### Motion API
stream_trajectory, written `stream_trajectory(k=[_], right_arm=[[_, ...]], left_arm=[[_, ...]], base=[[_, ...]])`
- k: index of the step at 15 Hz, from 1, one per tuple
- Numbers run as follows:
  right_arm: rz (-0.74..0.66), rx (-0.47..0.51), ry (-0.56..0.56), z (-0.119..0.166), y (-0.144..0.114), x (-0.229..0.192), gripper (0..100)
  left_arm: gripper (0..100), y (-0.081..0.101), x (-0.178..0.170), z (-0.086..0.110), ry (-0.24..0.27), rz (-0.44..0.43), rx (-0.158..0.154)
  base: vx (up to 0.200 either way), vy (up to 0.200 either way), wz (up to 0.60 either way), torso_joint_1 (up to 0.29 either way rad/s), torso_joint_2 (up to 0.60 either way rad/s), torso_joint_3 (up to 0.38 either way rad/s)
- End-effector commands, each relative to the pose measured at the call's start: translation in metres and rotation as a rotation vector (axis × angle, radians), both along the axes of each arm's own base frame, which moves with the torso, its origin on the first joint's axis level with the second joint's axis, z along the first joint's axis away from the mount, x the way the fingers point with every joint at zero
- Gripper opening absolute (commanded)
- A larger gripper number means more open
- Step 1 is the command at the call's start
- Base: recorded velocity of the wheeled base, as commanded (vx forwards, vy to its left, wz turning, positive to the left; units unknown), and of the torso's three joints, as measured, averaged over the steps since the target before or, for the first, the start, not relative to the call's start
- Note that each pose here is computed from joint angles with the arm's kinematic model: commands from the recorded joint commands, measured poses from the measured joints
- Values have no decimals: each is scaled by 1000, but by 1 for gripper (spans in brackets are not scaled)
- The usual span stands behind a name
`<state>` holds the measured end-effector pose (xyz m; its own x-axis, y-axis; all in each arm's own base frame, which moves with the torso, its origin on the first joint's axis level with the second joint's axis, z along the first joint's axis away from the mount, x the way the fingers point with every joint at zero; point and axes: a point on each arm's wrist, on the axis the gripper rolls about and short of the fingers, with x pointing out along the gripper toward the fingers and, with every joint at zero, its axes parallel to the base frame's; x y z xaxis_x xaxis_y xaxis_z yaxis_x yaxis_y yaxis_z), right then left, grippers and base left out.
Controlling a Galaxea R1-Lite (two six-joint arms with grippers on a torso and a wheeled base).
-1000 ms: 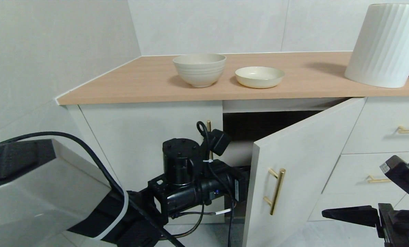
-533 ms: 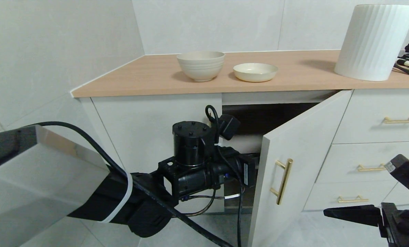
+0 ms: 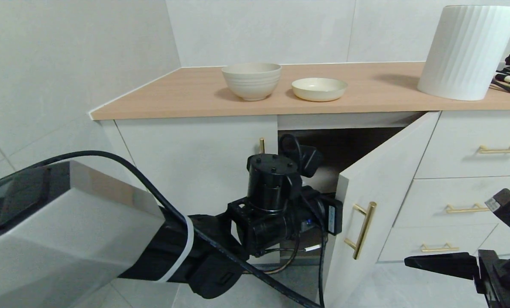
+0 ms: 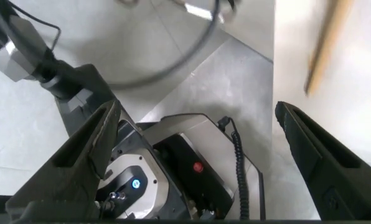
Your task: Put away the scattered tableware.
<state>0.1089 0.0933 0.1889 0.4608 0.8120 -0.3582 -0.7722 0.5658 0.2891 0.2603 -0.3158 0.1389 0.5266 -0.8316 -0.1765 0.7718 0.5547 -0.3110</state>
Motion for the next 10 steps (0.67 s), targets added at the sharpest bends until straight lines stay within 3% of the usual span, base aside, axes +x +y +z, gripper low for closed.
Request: stream_trajectory(k=[1,3,5,6,8,10], right_arm=[[11,33,-37,8,-4,-6,100],[96,89,-73,17,-8,-20,100],[199,159,-137,31,-15,-33,100],[215,184,-166,37,-19,-39,100],[215,194,-180,40,-21,-40,100],[206,188,-173,40,-19,-38,100]], left_arm=[[0,-17,-20,10,-18,-59,-24],[0,-31,-45,17,-28,-133,-38],[0,-59,-88,25,-39,-276,-68],[0,-65,-103,27,-39,-327,-74],[0,-66,-113,27,-40,-347,-74],[0,-55,-103,24,-34,-309,-60]], base=[[0,0,0,0,0,0],[0,0,0,0,0,0],[0,0,0,0,0,0],[0,0,0,0,0,0],[0,0,0,0,0,0],[0,0,0,0,0,0]])
